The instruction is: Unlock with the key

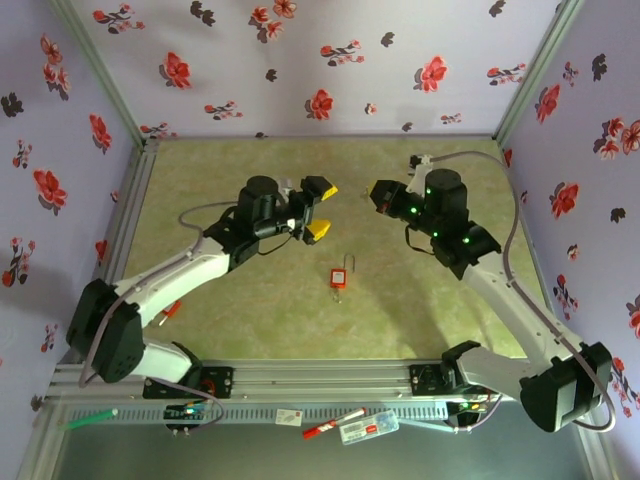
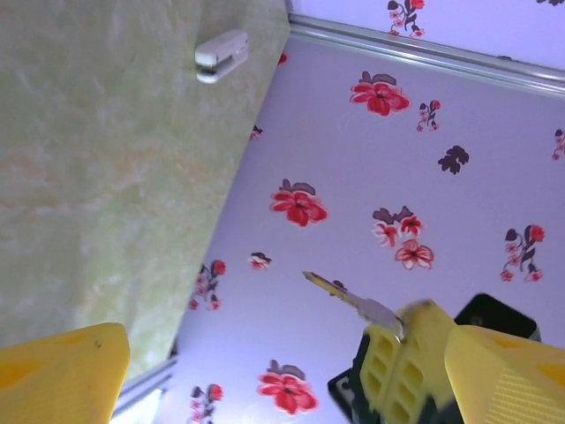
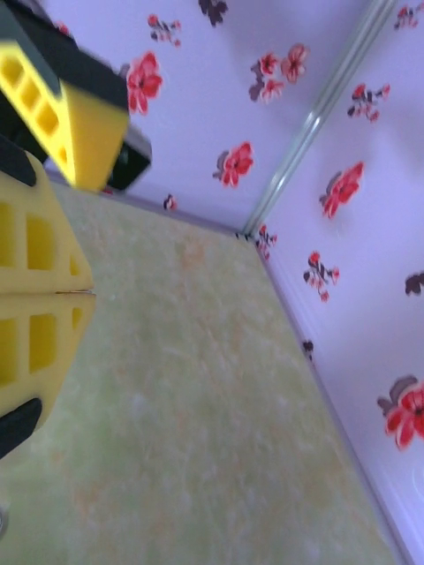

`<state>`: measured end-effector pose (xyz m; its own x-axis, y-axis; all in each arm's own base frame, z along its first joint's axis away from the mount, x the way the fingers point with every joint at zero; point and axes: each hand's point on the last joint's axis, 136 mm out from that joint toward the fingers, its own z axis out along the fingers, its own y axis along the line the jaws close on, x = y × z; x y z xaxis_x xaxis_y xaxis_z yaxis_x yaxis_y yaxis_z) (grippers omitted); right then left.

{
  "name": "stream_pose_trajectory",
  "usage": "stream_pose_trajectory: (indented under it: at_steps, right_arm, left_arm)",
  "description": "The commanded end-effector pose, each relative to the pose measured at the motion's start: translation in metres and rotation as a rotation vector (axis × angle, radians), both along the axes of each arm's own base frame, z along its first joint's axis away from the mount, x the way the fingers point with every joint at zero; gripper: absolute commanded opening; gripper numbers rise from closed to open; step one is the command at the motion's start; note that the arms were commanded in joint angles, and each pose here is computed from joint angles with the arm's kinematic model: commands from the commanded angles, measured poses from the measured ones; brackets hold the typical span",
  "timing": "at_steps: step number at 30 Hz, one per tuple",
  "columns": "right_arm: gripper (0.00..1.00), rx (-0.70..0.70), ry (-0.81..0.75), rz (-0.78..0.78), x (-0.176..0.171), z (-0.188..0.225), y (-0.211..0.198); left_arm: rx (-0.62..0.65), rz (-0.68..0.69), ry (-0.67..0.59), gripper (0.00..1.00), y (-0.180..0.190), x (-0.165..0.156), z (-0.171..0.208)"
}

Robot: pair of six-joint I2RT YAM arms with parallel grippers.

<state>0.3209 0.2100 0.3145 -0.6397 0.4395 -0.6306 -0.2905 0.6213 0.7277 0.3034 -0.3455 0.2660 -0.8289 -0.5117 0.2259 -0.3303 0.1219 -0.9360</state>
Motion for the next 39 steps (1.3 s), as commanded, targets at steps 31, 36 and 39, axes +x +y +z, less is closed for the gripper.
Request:
stream_pose_trajectory:
  at_steps: [31,36,39]
  right_arm:
    - [0.0,0.18,-0.087,0.109,-0.022,0.018,0.04]
    - [0.0,0.185,-0.079,0.095,-0.022,0.015,0.037]
    - [0.0,0.192,-0.082,0.086,-0.023,0.017,0.036]
  left_arm:
    - [-0.367,0.087,0.145,0.49,-0.04,0.03,0.044]
    - [-0.36,0.088,0.137,0.35,-0.037,0.03,0.045]
    - [-0.343,0.09,0.135,0.29,-0.034,0.029,0.042]
